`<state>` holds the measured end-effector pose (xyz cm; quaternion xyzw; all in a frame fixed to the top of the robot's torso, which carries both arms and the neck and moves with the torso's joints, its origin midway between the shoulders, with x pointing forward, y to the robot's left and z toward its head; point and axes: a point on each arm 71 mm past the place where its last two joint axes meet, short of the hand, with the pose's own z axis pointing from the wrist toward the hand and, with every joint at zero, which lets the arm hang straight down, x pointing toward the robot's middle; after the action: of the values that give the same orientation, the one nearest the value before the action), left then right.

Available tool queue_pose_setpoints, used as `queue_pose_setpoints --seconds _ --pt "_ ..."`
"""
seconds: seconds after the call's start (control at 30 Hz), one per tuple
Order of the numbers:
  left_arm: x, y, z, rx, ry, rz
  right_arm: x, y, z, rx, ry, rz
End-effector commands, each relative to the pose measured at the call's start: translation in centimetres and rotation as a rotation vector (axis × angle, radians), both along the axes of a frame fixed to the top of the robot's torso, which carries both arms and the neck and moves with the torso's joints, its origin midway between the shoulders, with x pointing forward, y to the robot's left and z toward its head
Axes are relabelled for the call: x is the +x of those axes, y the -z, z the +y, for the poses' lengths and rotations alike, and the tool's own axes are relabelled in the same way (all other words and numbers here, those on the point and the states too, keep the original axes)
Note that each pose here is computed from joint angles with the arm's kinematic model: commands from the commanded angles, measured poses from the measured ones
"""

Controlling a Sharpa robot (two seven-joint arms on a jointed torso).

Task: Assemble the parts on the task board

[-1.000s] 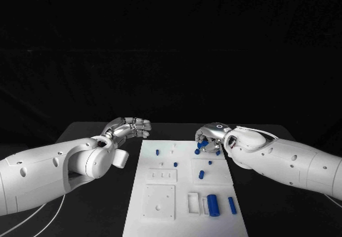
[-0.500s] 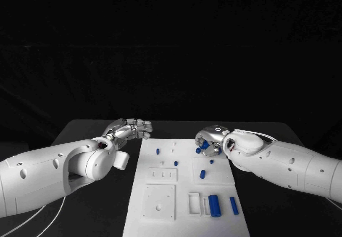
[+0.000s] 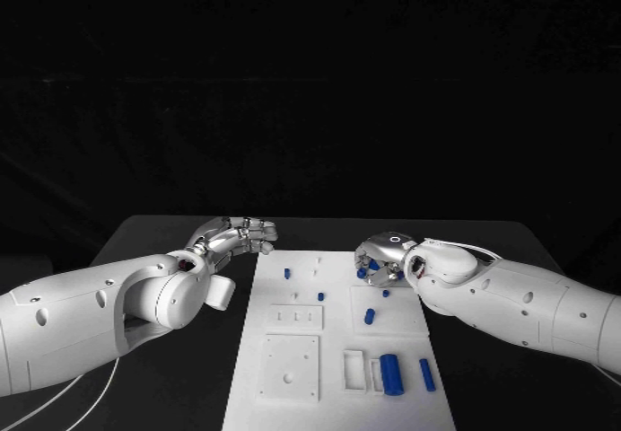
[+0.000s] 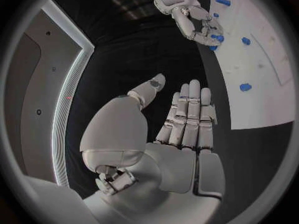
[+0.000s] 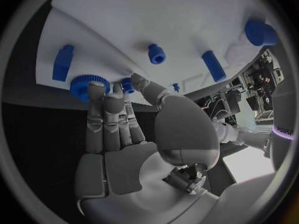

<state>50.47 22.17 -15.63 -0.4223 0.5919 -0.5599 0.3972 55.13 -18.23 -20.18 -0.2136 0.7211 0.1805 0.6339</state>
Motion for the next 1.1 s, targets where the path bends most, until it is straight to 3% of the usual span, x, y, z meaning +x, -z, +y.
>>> queue_pose_setpoints --seconds 0.03,0.6,1.1 --pt "-0.01 -0.38 -0.23 -0.007 0.019 -0.014 -0.06 0.38 0.02 -0.031 -0.002 0.018" --pt "0.03 -0.48 -0.28 -0.005 0.020 -0.014 -0.14 0.35 0.43 -0.035 -0.005 0.011" --pt "0.21 -0.46 -0.05 0.000 0.011 -0.014 -0.63 -0.34 0.95 -0.002 0.016 -0.057"
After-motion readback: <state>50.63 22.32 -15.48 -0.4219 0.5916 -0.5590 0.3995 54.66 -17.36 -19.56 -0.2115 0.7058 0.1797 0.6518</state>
